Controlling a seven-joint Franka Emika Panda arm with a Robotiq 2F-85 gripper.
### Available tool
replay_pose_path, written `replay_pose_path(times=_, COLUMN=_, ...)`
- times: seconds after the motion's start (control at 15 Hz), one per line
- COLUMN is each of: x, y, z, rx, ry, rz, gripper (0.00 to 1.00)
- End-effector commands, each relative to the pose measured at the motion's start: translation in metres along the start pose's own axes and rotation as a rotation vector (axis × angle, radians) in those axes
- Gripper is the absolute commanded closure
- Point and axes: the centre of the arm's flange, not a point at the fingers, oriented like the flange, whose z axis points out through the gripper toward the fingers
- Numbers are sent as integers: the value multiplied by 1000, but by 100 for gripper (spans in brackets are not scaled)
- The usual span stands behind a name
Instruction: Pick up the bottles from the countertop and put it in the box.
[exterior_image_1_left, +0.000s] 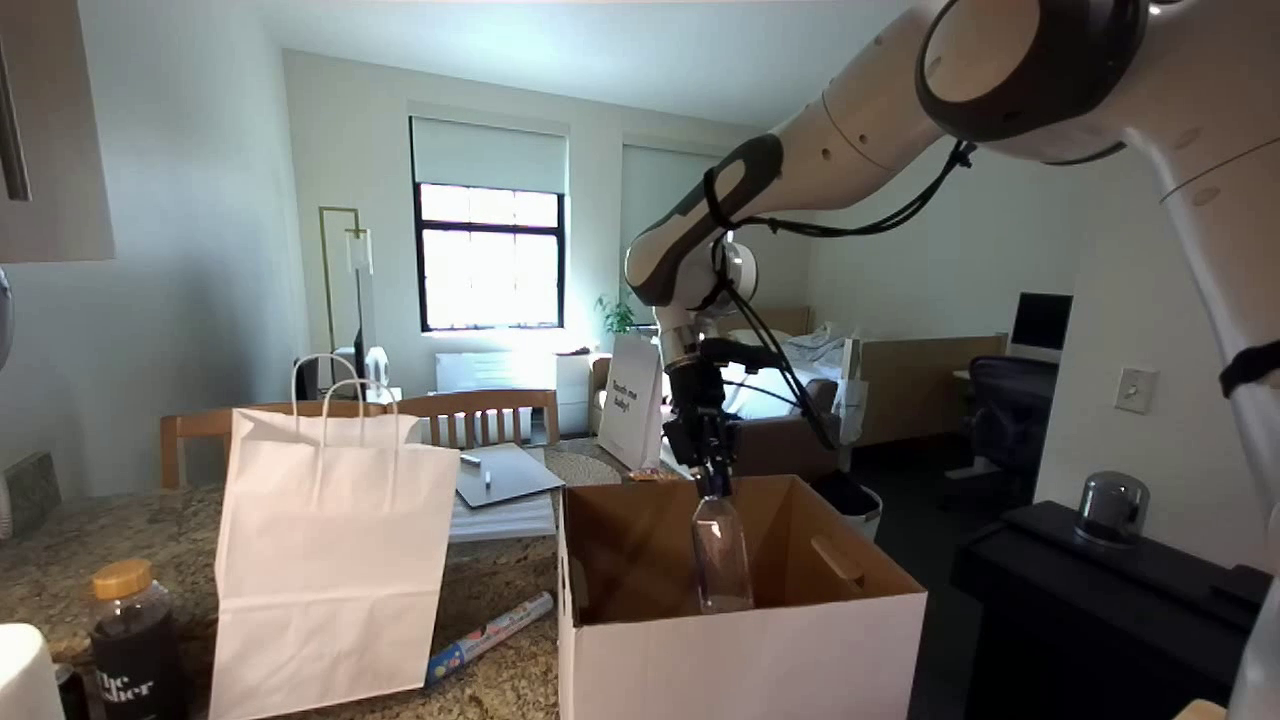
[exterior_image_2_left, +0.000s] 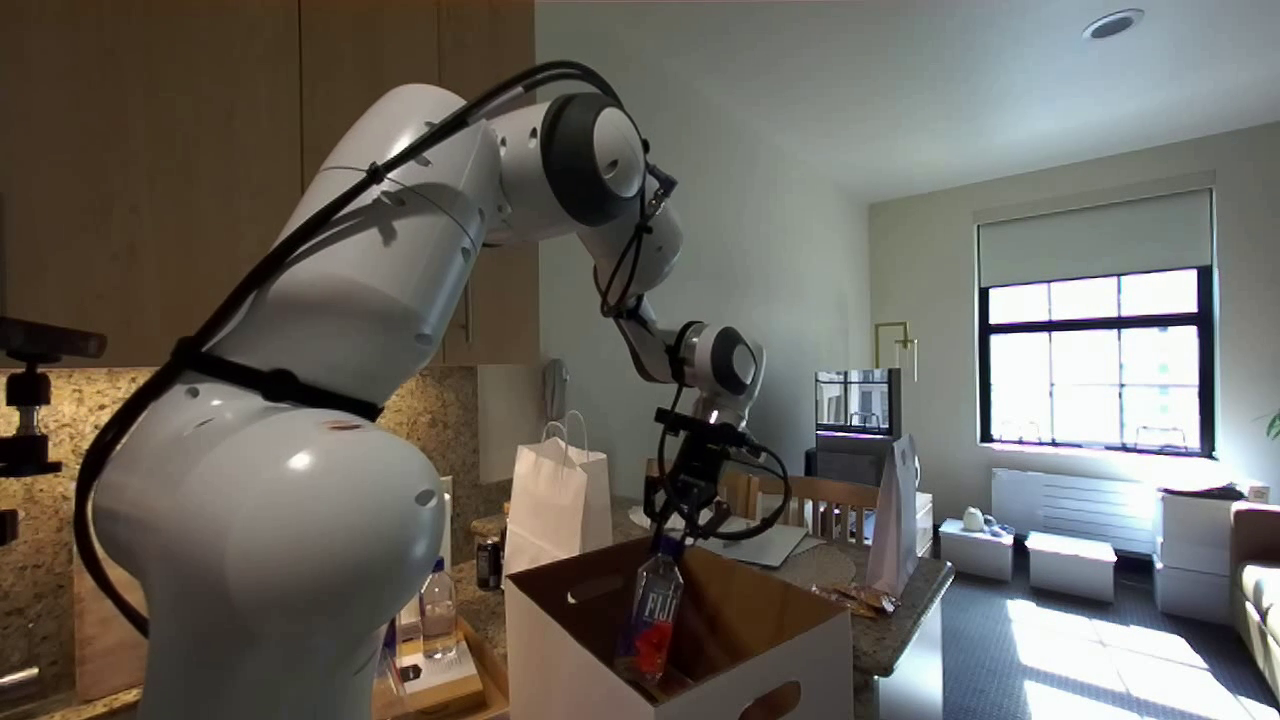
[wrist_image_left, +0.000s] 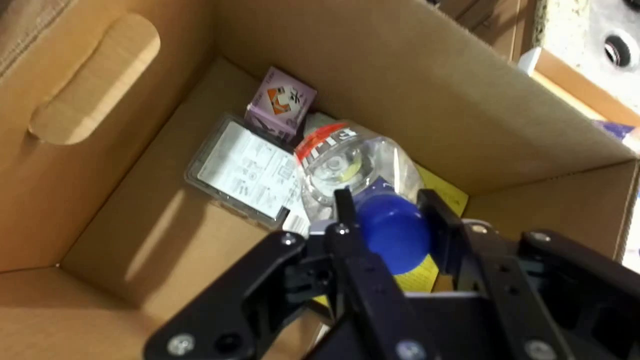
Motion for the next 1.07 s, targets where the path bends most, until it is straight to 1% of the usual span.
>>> replay_pose_path(times=0.0, x=4, y=7, z=-2, rx=50, ry=178, rz=80, gripper=86)
replay_pose_path(times=0.13, x=1, y=12, z=1, rx=43, ry=285, rz=130, gripper=86)
replay_pose_path(times=0.2, x=0, y=14, z=3, rx=25, ry=331, rz=161, gripper=86)
replay_pose_path(times=0.27, x=0, y=14, z=6, rx=-4, ry=369, rz=198, gripper=86)
replay_pose_path(times=0.4, x=-2, y=15, z=13, rx=-54, ry=417, rz=269, gripper=84)
replay_pose_path(times=0.53, x=-5, y=15, z=24, rx=-93, ry=436, rz=338, gripper=84)
replay_pose_path(times=0.67, x=-11, y=17, z=33, rx=-112, ry=439, rz=399, gripper=85)
replay_pose_path(times=0.8, x=-16, y=21, z=44, rx=-91, ry=415, rz=432, gripper=85)
replay_pose_path(times=1.0, x=-24, y=30, z=57, rx=-27, ry=396, rz=451, gripper=85)
